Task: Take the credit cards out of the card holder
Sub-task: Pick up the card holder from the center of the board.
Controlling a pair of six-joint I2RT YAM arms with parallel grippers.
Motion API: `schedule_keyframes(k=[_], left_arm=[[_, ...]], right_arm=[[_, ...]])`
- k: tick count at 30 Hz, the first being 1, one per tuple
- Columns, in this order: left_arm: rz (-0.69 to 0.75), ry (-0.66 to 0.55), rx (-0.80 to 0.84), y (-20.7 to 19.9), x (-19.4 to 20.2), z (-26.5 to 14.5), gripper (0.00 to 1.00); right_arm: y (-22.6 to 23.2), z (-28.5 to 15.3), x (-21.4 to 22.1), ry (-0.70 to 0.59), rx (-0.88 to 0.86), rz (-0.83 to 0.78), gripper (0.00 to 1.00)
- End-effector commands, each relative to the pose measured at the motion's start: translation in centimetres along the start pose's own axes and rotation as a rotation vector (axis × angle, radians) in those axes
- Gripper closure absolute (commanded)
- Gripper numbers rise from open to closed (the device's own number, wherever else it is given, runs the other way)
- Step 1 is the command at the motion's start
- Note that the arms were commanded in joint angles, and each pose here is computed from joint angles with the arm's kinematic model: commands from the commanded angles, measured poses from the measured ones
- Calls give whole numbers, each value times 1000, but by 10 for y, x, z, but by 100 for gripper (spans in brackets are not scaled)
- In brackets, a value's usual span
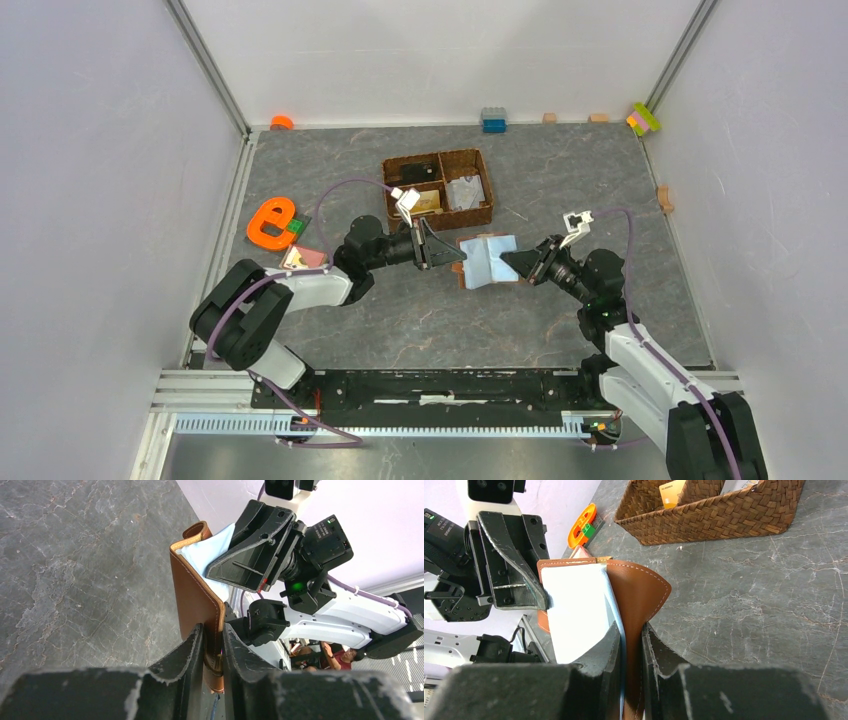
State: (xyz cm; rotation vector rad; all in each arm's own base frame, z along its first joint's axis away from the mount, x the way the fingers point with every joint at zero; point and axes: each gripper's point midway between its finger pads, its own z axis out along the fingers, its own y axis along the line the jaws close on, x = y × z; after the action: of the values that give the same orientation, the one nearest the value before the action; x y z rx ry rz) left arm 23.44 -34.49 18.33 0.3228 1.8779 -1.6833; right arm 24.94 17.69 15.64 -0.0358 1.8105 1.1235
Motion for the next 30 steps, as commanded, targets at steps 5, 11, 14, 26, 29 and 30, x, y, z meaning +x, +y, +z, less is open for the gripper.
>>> schedule_keyframes(k=[5,11,14,26,29,30], left_arm=[[48,-8,-63,8,-10,4,86],[39,-5,-90,12,-11,6,98],[54,-13,-97,13,-10,4,98],[-19,58,-167,32,-2,14,98],[-24,73,-200,39,1,14,98],[-23,76,-206,40,0,15,98]], right_arm=[[-2,2,-12,-35,18,-78,98],[-21,-2,-11,-47,103,-117,89],[-21,-2,-11,-44,105,-133,84],[-21,-9,-22,-80,131,-241,6],[-10,-11,-28,-108,96,-293,4],[-7,-11,-30,-116,96,-310,3]])
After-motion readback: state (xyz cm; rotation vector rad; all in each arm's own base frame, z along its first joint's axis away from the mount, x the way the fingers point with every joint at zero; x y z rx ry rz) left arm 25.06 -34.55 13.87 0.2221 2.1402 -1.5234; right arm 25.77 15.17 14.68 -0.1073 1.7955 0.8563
